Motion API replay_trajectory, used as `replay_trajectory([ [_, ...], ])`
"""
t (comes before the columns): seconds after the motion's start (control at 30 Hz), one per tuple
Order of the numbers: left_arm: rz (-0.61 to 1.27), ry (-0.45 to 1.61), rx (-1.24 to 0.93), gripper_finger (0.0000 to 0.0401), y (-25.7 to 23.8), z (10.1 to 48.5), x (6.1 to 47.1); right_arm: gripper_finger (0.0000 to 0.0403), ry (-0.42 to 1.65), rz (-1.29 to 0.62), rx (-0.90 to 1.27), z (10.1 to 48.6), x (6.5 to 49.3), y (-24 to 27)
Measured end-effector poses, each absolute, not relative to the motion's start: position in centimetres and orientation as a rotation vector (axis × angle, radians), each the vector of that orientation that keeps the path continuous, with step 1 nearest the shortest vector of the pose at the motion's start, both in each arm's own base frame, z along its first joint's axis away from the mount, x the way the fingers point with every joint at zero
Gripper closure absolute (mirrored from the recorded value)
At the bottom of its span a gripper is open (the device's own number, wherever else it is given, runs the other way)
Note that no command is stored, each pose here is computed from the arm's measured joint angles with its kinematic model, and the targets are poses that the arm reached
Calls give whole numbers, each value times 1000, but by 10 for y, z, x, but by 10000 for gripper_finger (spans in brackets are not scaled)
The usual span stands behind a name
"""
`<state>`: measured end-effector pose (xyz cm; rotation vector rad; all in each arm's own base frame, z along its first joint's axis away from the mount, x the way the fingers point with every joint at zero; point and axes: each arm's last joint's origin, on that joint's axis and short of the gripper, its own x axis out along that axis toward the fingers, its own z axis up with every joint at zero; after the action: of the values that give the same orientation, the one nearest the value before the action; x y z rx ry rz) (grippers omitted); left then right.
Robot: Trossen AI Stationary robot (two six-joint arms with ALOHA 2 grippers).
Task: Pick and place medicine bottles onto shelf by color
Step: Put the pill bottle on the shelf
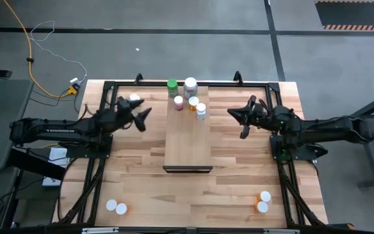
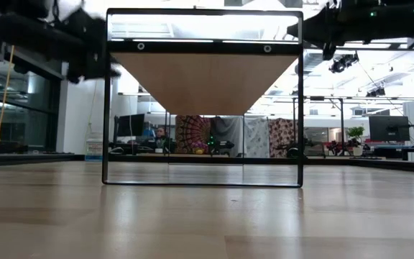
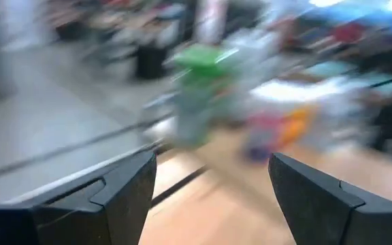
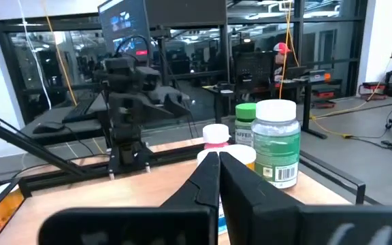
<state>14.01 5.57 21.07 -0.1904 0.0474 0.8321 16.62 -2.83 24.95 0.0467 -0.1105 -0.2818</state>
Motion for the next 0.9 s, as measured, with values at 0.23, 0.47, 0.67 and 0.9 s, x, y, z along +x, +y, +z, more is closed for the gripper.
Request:
replay_trajectory([
  [0.23,1195,334,-383,126,83,199,138,403,-119,-282,47,248,172,-29],
  [0.47,1420,498,-371,126,113,169,141,403,-104,-292,45,245,175,-30],
  [0.67,1507,457,-368,126,129,160,145,403,-102,-307,45,244,175,-30],
  [0.9,1553,443,-403,126,139,150,147,403,-101,-307,45,244,176,-30],
])
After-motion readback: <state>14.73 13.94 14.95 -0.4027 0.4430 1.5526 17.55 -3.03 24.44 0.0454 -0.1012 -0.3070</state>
